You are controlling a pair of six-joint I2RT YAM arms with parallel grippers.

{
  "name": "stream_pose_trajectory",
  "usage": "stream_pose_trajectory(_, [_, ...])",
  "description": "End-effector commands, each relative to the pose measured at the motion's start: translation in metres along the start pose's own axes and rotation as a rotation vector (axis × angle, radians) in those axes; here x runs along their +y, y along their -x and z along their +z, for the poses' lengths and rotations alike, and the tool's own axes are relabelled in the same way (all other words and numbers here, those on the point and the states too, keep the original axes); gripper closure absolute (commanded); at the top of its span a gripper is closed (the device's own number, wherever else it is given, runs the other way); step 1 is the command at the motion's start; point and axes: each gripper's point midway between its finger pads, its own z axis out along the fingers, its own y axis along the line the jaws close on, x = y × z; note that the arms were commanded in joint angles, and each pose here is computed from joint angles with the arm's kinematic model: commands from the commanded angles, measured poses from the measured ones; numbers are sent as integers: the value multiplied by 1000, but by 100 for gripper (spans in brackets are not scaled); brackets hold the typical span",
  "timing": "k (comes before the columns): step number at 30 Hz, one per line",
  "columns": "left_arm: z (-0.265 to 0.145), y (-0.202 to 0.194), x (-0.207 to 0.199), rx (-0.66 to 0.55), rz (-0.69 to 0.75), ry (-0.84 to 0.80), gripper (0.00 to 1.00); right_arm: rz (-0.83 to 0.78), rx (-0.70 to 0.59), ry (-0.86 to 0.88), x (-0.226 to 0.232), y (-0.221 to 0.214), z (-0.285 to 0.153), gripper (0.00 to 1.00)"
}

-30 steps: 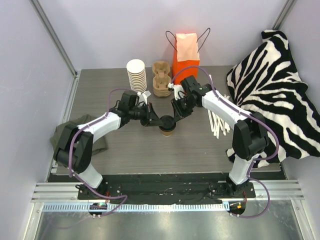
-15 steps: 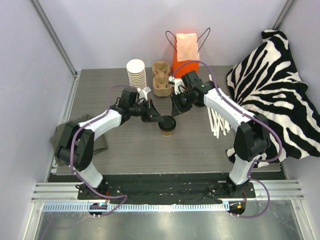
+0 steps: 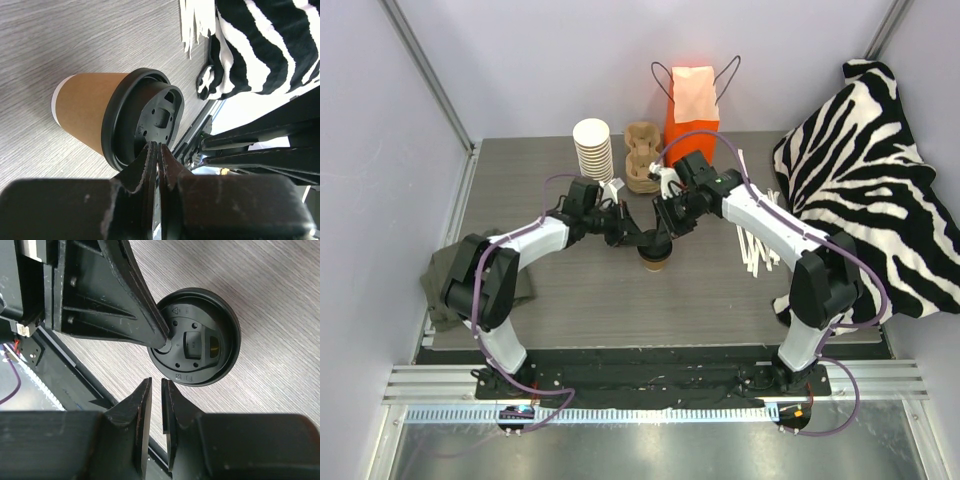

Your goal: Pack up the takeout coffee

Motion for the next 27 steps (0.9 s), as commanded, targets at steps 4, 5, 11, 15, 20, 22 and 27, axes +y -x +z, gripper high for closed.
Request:
stream_pose_trajectory(4, [1, 9, -1, -26, 26, -4, 91, -3, 32, -57, -19, -13, 17, 78])
stream_pose_trajectory(5, [1, 8, 0, -21, 28, 0, 92, 4, 66, -67, -25, -23, 26, 79])
stream_pose_trajectory(11, [-1, 9, -3, -22, 36, -1, 92, -13, 19, -20, -8, -7, 10, 77])
stream_pose_trajectory(15, [-4, 12, -12, -26, 53, -20, 90, -37, -42, 32, 12, 15, -10, 74])
stream_pose_trajectory(20, [-30, 25, -62, -69, 149, -97, 73, -33, -105, 21, 17, 31, -33, 66])
stream_pose_trajectory(22, [-40, 27, -74, -84, 190, -102, 61, -30, -108, -9, 12, 29, -37, 62])
stream_pose_trajectory(27, [-77, 29, -80, -98, 304, -50, 42, -64, -63, -57, -5, 14, -34, 39])
